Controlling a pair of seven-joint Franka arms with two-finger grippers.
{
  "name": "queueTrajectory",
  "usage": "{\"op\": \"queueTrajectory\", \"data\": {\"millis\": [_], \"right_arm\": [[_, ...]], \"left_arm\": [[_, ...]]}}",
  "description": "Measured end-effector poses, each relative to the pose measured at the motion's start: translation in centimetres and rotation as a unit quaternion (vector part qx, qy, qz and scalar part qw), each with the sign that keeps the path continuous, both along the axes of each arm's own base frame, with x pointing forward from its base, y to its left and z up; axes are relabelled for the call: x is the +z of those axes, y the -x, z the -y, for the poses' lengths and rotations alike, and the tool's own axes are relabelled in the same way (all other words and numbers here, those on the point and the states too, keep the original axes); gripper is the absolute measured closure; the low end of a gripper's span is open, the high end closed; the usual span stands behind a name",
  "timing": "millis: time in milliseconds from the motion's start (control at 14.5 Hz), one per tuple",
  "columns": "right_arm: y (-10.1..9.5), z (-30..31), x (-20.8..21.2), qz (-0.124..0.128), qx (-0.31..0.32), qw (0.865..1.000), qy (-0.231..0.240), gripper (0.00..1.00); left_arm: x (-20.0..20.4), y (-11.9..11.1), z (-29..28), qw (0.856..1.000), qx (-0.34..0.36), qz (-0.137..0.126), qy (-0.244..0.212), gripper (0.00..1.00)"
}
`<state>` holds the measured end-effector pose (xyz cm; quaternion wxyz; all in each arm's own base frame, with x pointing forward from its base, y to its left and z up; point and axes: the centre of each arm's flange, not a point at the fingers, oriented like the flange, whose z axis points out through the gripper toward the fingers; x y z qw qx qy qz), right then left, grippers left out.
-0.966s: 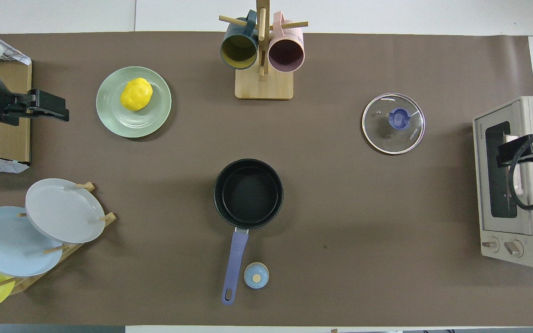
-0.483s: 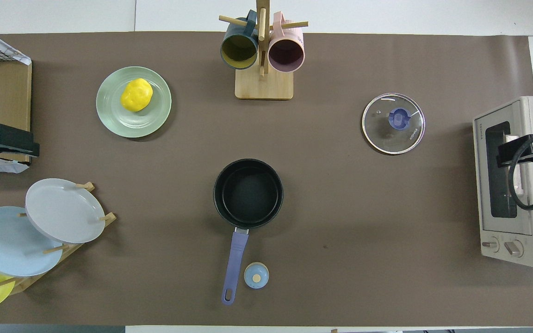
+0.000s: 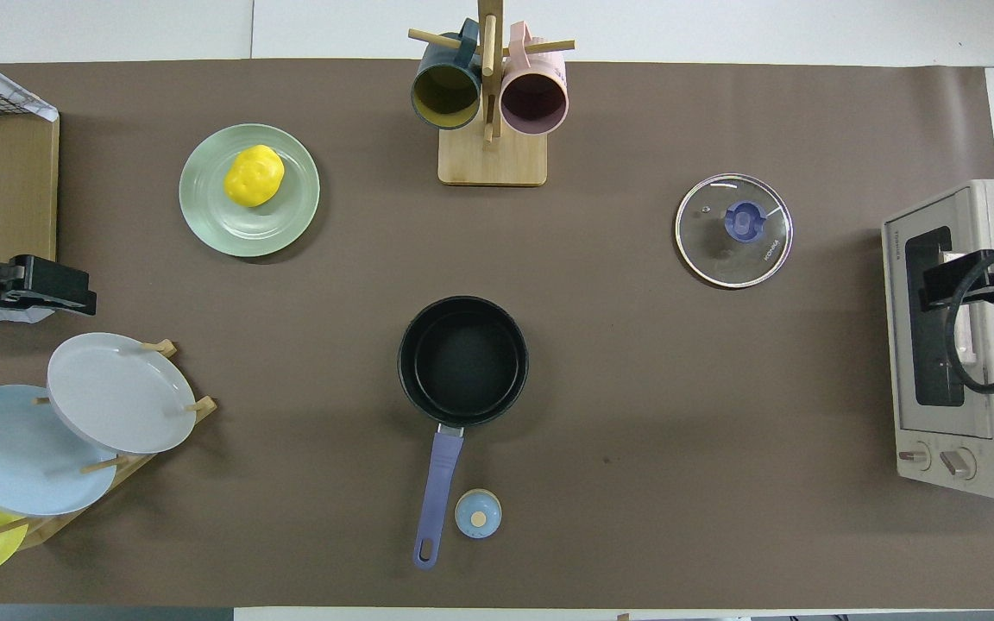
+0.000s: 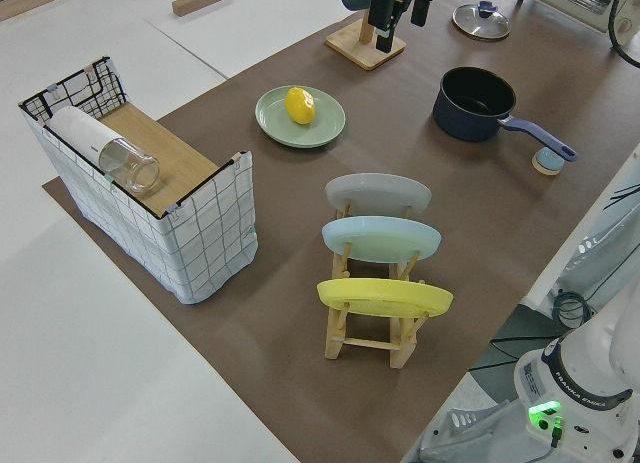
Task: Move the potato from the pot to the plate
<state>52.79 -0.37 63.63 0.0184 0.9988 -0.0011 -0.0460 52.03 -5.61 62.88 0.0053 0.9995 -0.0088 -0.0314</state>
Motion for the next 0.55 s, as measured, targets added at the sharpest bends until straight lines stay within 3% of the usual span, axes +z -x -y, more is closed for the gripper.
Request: {"op": "queueTrajectory", "data": {"millis": [552], "right_arm": [[-0.27,-0.63,0.47,0.017,0.005,1.000,-0.006,0.00]], "left_arm": [[0.03,-0.41,0.14,1.000,-0.001,0.001,0.000,0.00]]}}
